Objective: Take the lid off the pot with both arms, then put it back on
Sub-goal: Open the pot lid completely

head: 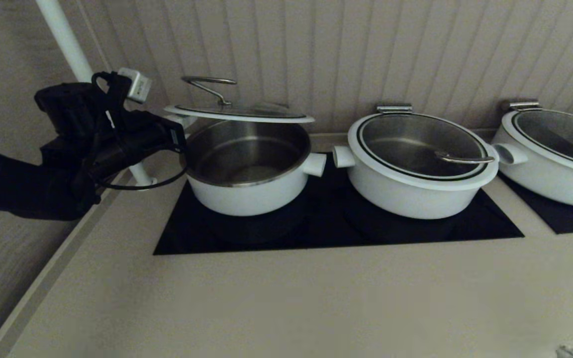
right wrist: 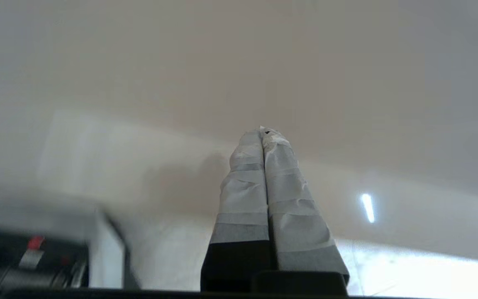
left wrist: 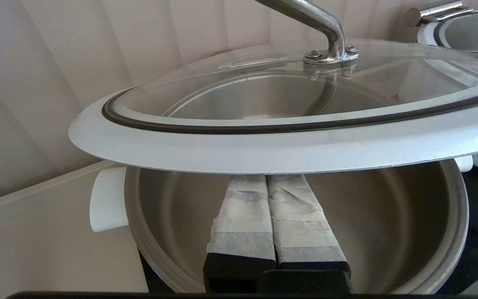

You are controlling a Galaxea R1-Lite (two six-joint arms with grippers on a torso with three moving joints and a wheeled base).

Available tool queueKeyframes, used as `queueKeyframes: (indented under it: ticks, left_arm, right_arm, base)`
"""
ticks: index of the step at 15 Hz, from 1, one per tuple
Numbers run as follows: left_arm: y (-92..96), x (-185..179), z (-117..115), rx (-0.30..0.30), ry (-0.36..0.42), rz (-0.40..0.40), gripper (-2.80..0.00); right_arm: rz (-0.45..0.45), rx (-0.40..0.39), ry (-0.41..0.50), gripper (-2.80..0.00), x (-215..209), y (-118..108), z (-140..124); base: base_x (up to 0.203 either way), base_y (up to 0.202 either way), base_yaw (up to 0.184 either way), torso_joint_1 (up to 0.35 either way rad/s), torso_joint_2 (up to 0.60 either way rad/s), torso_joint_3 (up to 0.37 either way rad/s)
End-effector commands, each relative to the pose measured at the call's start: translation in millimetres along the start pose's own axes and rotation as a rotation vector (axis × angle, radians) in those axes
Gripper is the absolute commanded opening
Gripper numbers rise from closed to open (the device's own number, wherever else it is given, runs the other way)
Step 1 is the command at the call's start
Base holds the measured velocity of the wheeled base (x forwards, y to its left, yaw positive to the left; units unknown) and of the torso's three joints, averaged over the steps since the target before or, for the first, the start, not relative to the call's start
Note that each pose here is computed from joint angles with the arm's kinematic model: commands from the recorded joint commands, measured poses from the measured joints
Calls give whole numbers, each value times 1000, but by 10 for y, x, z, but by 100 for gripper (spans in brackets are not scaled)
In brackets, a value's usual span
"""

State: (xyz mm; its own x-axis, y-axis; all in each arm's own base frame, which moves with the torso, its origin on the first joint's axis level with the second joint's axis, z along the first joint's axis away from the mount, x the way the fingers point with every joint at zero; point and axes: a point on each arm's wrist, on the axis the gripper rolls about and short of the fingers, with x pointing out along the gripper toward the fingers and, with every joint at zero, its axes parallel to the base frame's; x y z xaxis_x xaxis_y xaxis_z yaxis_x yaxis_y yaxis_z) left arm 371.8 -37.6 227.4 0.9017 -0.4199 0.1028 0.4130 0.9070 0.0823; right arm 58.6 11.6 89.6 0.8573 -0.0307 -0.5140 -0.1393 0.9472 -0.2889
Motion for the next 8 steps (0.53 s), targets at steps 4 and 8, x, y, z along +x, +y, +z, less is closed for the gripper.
queueKeyframes:
  ticks: [4,8]
  left_arm:
    - [2,7,-15,0,-1,-2,-280]
    - [2,4,5,2,-6,-2,-280]
  right_arm:
    - [272,29,-155,-280,-304,22,-275]
    - [323,71,-218,-280,-423,20,-403]
  base:
    - [0,0,0,0,0,0]
    - [0,0,0,0,0,0]
